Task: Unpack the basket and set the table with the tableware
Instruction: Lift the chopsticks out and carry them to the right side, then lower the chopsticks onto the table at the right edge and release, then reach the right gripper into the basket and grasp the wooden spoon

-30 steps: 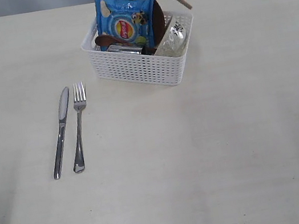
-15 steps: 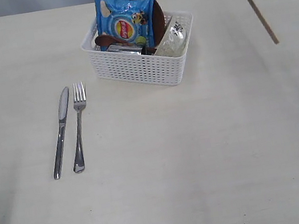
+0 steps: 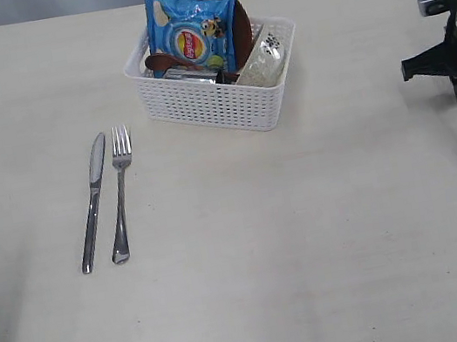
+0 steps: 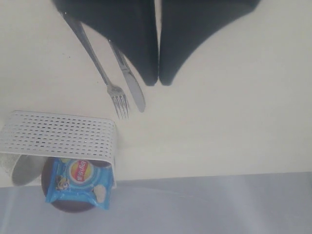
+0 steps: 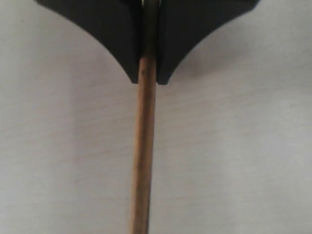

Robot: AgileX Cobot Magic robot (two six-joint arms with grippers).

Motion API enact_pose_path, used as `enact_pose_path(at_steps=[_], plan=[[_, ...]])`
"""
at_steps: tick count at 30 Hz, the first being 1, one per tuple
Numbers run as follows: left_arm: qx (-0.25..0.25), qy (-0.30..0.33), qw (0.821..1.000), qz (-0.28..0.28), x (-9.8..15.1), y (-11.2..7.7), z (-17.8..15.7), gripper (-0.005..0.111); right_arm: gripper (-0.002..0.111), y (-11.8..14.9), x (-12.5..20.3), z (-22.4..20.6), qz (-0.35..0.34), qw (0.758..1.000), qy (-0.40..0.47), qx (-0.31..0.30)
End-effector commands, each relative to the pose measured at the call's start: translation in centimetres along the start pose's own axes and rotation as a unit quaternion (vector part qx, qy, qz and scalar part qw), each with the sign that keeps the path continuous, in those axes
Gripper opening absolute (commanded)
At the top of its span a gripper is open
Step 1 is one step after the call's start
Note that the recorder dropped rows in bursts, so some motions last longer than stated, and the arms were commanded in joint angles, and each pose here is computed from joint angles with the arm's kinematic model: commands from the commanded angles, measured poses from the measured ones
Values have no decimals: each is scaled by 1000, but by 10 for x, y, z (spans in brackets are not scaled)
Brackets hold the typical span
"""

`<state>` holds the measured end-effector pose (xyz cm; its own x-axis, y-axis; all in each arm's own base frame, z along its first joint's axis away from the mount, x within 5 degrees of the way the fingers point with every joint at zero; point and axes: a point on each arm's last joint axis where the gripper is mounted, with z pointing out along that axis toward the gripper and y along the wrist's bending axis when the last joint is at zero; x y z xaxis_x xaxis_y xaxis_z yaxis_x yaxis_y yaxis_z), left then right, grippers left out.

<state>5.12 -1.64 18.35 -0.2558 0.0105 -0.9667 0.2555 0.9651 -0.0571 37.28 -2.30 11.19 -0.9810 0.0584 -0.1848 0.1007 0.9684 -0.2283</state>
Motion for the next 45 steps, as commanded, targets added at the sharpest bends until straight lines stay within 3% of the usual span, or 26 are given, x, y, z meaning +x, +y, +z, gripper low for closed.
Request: enact_pose_path(at_steps=[1, 6, 10, 13, 19, 25, 29, 33, 36, 40, 45], plan=[[3, -1, 1000, -1, 1, 0, 0, 0, 0, 10, 1, 10, -5, 1000, 4, -23], [3, -1, 1000, -1, 1, 0, 0, 0, 5, 11, 3, 15, -6, 1000, 15, -21], [3, -1, 1000, -1, 1, 0, 0, 0, 35, 9, 1, 13, -5, 1000, 21, -17], [3, -1, 1000, -1, 1, 0, 0, 0, 50, 11, -1, 8, -8, 999, 29, -12], [3, -1, 1000, -1, 1, 0, 0, 0, 50, 5, -9, -13, -12, 1000, 17, -6], [3, -1, 1000, -1, 1, 0, 0, 0, 50, 9, -15, -61, -9, 998, -53, -35], [3, -1, 1000, -1, 1, 0, 0, 0, 50, 37, -18, -106, -79, 984, -132, -92], [3, -1, 1000, -1, 1, 0, 0, 0, 47, 87, -10, -154, -203, 942, -214, -159], [3, -1, 1000, -1, 1, 0, 0, 0, 37, 124, -2, -180, -285, 907, -253, -181], [3, -1, 1000, -1, 1, 0, 0, 0, 24, 165, 0, -200, -332, 876, -289, -199], [3, -1, 1000, -1, 1, 0, 0, 0, 28, 206, -12, -199, -358, 863, -289, -210]])
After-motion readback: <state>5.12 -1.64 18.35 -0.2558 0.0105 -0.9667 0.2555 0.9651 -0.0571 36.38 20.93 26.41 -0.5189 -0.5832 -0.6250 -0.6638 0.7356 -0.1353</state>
